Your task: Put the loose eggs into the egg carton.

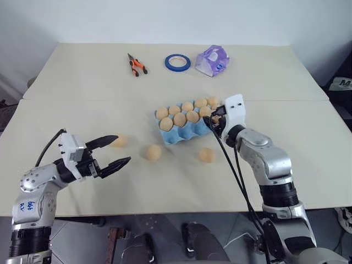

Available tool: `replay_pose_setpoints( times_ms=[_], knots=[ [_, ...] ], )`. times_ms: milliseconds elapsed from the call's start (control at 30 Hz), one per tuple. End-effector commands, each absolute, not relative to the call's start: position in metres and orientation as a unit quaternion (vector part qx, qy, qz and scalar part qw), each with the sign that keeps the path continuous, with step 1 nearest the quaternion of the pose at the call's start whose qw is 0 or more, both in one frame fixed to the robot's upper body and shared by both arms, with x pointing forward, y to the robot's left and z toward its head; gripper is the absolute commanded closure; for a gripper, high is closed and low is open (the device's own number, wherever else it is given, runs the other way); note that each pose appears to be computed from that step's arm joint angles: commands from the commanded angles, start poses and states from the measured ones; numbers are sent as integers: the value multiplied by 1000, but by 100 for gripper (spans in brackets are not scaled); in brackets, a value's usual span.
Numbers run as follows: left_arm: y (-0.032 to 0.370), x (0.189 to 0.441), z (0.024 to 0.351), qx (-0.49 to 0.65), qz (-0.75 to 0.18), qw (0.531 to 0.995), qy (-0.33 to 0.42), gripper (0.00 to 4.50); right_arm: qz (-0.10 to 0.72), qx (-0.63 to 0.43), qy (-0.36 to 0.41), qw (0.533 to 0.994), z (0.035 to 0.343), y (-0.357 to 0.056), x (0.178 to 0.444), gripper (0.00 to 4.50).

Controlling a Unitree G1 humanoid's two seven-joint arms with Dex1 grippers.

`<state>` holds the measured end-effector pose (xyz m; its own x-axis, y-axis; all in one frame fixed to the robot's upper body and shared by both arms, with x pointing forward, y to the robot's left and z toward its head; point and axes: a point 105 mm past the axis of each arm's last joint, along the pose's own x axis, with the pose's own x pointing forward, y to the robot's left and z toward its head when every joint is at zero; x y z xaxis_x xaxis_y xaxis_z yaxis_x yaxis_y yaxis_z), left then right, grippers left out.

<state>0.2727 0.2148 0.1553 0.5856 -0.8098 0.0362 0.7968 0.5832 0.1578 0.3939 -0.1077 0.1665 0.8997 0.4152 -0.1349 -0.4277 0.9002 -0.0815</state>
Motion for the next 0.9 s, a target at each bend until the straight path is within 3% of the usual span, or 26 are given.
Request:
replay_pose_setpoints(
  times_ms=[33,67,100,300,433,667,800,900],
  knots=[
    [218,266,167,67,-438,893,-77,0,232,-64,31,970,178,-101,396,286],
    [218,265,167,66,-436,894,-77,0,234,-68,32,969,176,-101,396,286],
    [218,264,167,66,-435,895,-76,0,237,-71,36,968,172,-100,395,216],
    [216,263,168,63,-434,895,-80,0,241,-82,24,967,173,-100,395,7],
    [214,266,168,62,-438,893,-81,0,243,-83,7,967,183,-101,393,7],
    [204,276,170,56,-455,885,-87,0,275,-90,-51,956,215,-120,361,7],
    [201,281,172,54,-461,881,-90,0,316,-84,-69,943,213,-143,324,7],
    [201,284,173,56,-467,878,-89,0,364,-102,-29,925,185,-163,287,7]
  ],
)
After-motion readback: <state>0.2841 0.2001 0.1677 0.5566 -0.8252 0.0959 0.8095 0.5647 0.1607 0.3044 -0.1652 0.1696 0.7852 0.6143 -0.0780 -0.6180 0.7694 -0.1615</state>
